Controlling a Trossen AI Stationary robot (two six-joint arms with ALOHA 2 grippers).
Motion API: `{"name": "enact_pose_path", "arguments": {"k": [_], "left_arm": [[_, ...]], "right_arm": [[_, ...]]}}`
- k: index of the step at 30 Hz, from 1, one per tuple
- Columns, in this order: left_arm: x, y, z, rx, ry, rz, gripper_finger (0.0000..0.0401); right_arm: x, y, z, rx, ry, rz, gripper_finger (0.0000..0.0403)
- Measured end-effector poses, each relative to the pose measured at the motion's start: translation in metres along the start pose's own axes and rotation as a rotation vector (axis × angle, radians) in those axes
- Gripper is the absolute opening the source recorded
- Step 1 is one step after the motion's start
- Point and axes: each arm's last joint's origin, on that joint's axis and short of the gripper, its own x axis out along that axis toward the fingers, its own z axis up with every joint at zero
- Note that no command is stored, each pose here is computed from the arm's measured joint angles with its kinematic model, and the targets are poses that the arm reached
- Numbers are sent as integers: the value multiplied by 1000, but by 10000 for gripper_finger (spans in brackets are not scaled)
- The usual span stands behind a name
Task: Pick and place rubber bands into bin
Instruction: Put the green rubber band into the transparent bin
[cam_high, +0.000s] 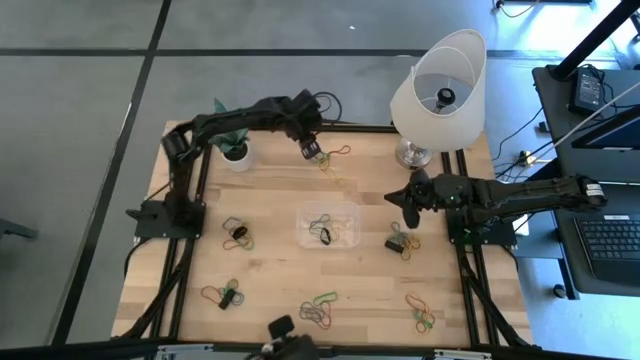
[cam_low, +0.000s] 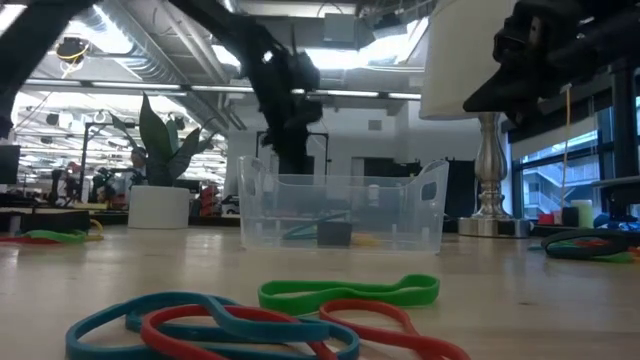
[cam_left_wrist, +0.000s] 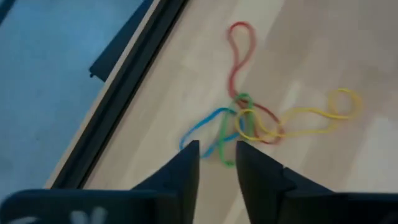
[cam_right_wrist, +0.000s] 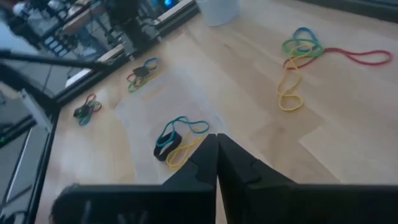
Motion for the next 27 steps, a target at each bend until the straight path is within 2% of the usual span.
{"name": "enact_pose_path", "arguments": {"k": [5,11,20,27], "left_arm": [[30,5,4,43,49,-1,136],[45,-1,-1,64,108,-17,134],[51,-10,-8,-17,182,-27,110],[70,-12,-16,-114,248,-51,97]], "right_arm": [[0,-1,1,52,-35,-50,11],[0,-1,3,59,-64,-58,11],[0,-1,6,66,-120,-91,12],[0,-1,7,91,-127,-91,12]]}}
